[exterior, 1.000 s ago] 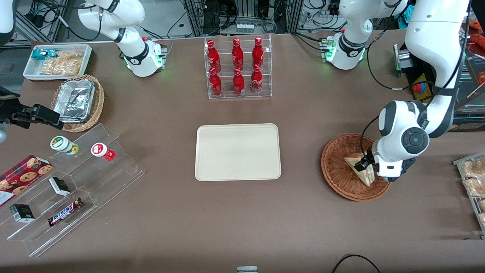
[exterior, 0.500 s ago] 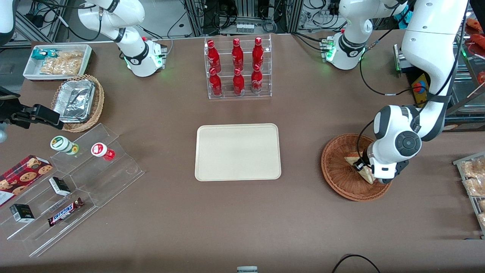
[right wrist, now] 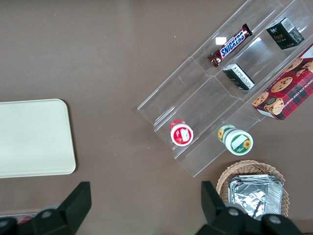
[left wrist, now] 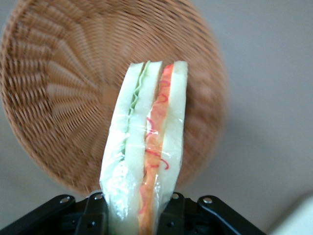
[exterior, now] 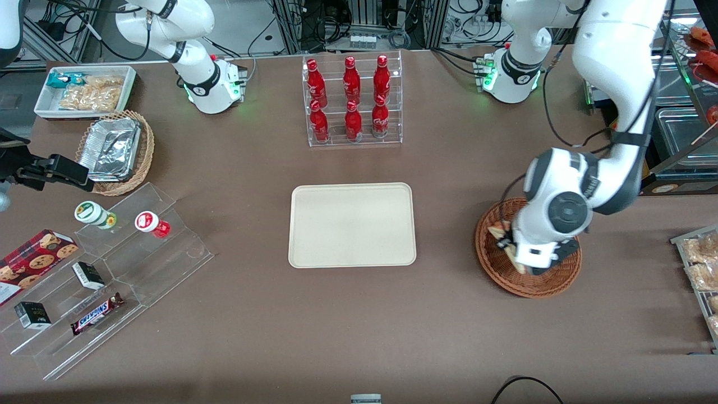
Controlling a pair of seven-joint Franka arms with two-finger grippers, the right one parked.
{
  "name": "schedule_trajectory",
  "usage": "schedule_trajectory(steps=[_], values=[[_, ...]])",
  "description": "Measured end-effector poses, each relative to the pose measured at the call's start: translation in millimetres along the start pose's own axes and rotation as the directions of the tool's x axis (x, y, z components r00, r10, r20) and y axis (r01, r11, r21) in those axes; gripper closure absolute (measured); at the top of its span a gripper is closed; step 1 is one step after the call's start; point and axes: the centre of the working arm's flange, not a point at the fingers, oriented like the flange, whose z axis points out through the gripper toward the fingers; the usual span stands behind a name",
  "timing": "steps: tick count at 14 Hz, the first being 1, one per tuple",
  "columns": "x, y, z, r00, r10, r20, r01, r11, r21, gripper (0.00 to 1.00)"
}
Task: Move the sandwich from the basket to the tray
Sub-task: 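Carry the sandwich with the left gripper over the cream tray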
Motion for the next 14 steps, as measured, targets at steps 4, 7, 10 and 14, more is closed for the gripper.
schedule_trajectory(steps=[4,7,10,14], values=[[-106,110,-34,0.979,0.196,-0.064,-0.197,0.98,-0.017,0.67],[-169,180,-14,0.95,0.305,-0.073,-0.307,0.951,-0.019,0.67],[-210,231,26,0.928,0.366,-0.065,-0.368,0.93,-0.019,0.67],[-232,272,74,0.919,0.382,-0.093,-0.39,0.917,-0.083,0.66]])
